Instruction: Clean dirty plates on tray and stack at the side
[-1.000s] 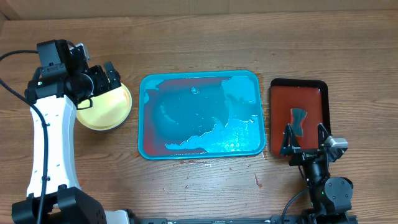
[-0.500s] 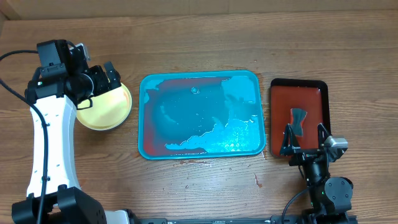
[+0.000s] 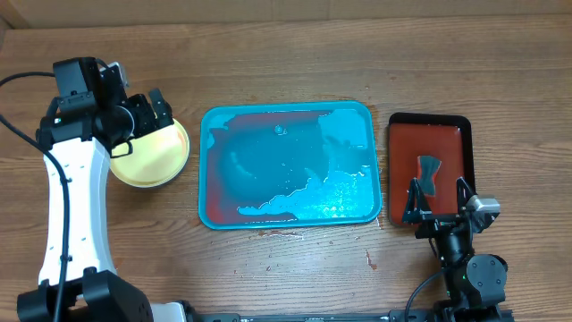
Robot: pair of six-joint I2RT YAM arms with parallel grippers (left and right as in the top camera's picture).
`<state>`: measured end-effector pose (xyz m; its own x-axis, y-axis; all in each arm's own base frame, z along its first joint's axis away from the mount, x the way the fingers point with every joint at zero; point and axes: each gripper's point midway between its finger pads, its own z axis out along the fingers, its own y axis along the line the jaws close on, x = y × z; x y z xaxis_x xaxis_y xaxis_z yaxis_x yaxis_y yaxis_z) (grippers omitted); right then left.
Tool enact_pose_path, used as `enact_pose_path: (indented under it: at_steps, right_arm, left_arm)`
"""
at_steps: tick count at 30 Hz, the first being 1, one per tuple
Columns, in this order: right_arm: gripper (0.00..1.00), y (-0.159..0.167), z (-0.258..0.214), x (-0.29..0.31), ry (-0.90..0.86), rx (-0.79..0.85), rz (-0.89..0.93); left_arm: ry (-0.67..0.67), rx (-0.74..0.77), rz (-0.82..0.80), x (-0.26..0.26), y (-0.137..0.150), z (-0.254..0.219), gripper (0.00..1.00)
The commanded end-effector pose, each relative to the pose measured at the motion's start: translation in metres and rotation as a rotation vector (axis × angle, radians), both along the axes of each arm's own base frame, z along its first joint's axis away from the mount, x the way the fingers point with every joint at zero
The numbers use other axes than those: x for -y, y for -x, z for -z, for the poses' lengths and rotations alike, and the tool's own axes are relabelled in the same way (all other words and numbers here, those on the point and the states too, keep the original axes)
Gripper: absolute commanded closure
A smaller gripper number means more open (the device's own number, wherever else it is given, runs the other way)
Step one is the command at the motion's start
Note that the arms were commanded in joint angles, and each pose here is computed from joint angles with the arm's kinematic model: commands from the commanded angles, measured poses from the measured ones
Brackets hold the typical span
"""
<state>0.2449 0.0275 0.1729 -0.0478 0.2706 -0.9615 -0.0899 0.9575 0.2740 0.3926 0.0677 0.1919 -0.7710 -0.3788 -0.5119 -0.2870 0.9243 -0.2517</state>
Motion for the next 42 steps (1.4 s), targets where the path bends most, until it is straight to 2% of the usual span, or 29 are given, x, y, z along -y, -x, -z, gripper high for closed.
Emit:
enact_pose_path:
  at_steps: [1,6,19,23,30,36,42]
  right_arm:
    - [0.0,0.0,0.002,0.0,0.007,0.005,0.006]
    - [0.0,0.0,0.002,0.0,0.007,0.005,0.006]
    - [0.0,0.0,0.002,0.0,0.007,0.005,0.006]
    - [0.0,0.0,0.002,0.0,0.007,0.005,0.006]
    - [0.0,0.0,0.002,0.0,0.008,0.005,0.006]
    - [0.0,0.0,0.002,0.0,0.008,0.005,0.006]
    - [0.0,0.0,0.002,0.0,0.008,0.005,0.006]
  left_arm:
    - [-0.052,0.105,0.019,0.004,0.008,-0.023,0.0]
    - [-0.102,0.329,0.04,0.016,0.022,-0.037,0.0]
    - [-0.193,0.779,0.082,0.047,0.108,0.004,0.0]
    - [-0.278,0.85,0.19,0.065,0.124,0.022,0.0]
    - [-0.478,0.953,0.383,0.089,0.137,0.025,0.0]
    - [-0.513,0.889,0.414,0.088,0.146,0.042,0.0]
    - [-0.523,0.934,0.391,0.086,0.148,0.031,0.0]
